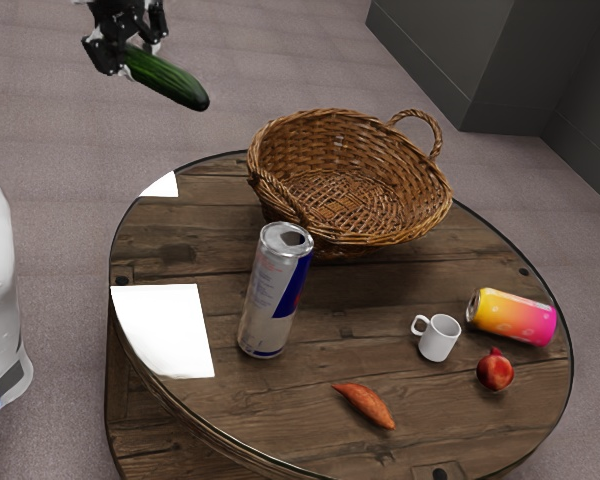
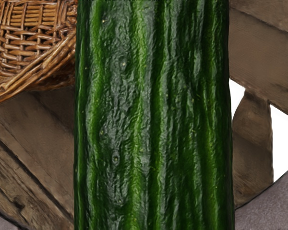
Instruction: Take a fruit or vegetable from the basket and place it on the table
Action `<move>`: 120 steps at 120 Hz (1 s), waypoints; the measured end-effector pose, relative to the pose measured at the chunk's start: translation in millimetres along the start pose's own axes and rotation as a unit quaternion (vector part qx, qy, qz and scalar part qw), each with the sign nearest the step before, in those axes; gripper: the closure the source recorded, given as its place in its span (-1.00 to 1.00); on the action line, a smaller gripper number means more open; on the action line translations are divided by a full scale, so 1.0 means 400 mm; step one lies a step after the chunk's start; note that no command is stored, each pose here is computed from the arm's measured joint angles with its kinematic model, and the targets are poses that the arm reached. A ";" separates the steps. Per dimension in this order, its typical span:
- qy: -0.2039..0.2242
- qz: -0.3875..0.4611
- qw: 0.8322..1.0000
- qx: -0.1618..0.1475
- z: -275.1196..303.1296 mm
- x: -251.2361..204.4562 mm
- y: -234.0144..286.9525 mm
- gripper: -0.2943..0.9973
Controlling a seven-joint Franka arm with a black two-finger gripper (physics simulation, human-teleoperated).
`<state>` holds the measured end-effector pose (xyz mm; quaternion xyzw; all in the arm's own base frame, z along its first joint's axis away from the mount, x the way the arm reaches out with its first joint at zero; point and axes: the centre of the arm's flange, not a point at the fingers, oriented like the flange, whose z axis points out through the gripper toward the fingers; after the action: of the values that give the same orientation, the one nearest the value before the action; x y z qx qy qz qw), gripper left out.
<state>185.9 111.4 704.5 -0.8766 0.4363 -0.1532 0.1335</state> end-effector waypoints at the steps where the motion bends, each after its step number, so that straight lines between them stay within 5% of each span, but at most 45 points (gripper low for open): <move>1: -0.001 0.000 1.000 -0.002 0.006 -0.001 0.004 0.20; 57: -0.052 0.023 0.994 -0.096 0.409 0.052 -0.021 0.22; 92: -0.051 0.050 0.993 -0.093 0.522 0.139 -0.073 0.21; 104: -0.048 0.053 0.993 -0.089 0.527 0.149 -0.077 -0.17; 120: -0.047 0.053 0.994 -0.087 0.530 0.152 -0.080 -0.40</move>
<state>325.5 102.5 531.2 -0.8668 0.4870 -0.0663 0.0845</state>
